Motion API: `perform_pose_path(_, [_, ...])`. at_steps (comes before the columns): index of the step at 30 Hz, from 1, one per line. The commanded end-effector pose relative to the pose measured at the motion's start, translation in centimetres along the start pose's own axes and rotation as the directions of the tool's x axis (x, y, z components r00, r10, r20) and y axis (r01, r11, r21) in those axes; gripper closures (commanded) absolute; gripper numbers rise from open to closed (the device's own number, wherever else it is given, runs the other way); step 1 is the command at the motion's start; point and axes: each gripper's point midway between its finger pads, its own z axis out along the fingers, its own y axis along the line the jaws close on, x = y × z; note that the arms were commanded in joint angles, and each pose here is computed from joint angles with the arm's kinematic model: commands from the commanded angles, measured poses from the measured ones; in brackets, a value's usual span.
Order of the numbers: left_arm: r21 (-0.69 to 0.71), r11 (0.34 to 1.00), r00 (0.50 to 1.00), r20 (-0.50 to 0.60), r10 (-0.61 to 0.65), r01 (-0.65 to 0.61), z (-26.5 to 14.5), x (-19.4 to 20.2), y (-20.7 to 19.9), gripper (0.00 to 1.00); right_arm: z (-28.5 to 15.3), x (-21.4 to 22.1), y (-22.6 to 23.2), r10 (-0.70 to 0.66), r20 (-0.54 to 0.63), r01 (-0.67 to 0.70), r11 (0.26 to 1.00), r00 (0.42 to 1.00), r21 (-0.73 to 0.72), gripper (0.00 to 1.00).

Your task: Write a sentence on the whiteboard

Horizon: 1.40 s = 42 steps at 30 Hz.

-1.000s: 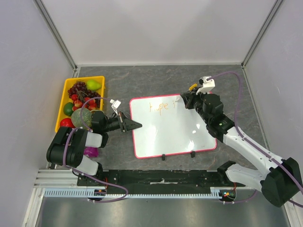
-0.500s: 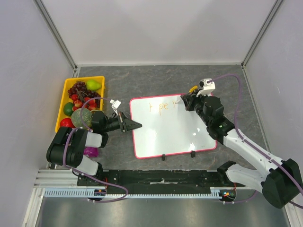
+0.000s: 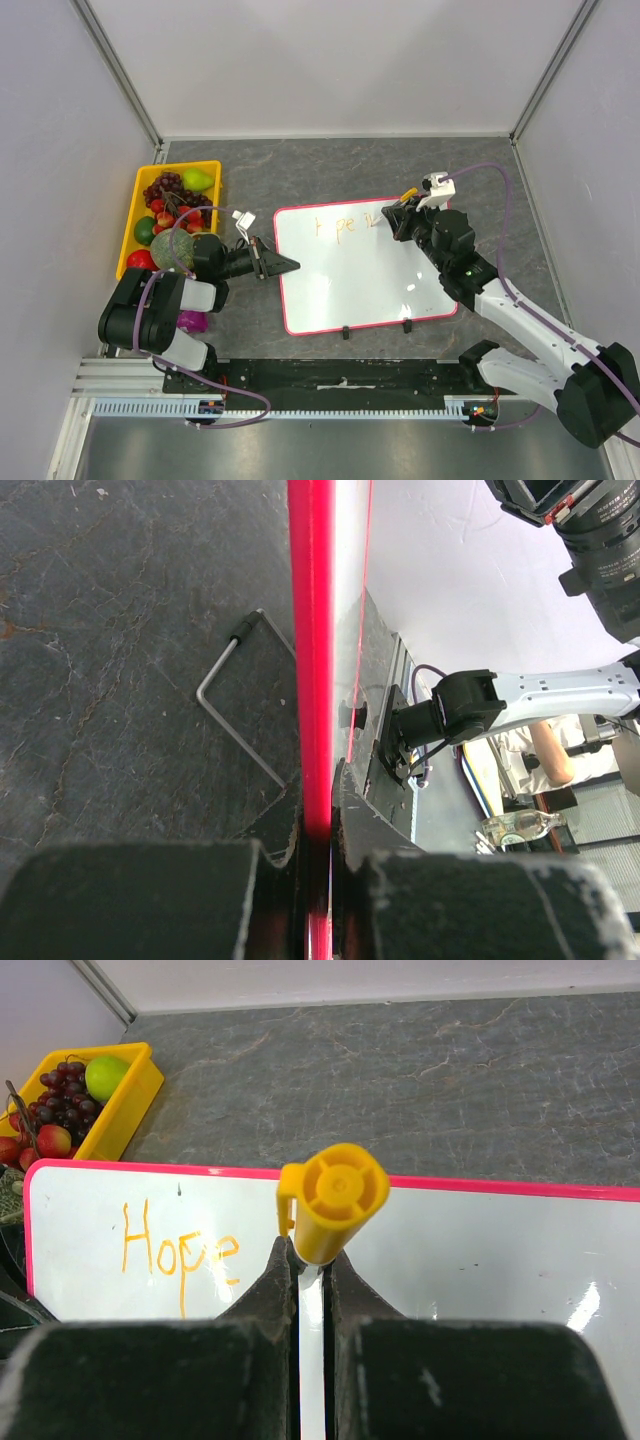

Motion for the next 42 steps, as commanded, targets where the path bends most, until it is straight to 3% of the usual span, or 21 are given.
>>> perform_pose_path(1, [-0.066, 0.989, 0.991, 0.025, 0.132, -0.13, 0.1, -0.4, 1.9, 0.98, 0.0, 2.1, -1.3, -0.027, -0.071, 0.031, 0.998, 0.997, 0.046, 1.0])
perform_pose_path(33, [-0.065, 0.989, 0.991, 0.024, 0.132, -0.13, 0.1, -0.3, 1.8, 0.98, 1.5, -3.1, -0.9, -0.012, 0.04, 0.008, 0.995, 0.999, 0.101, 1.0])
perform_pose_path(42, [-0.065, 0.99, 0.991, 0.024, 0.13, -0.128, 0.1, -0.3, 1.8, 0.98, 1.0, -2.1, -1.8, -0.021, 0.018, 0.019, 0.992, 1.0, 0.127, 1.0])
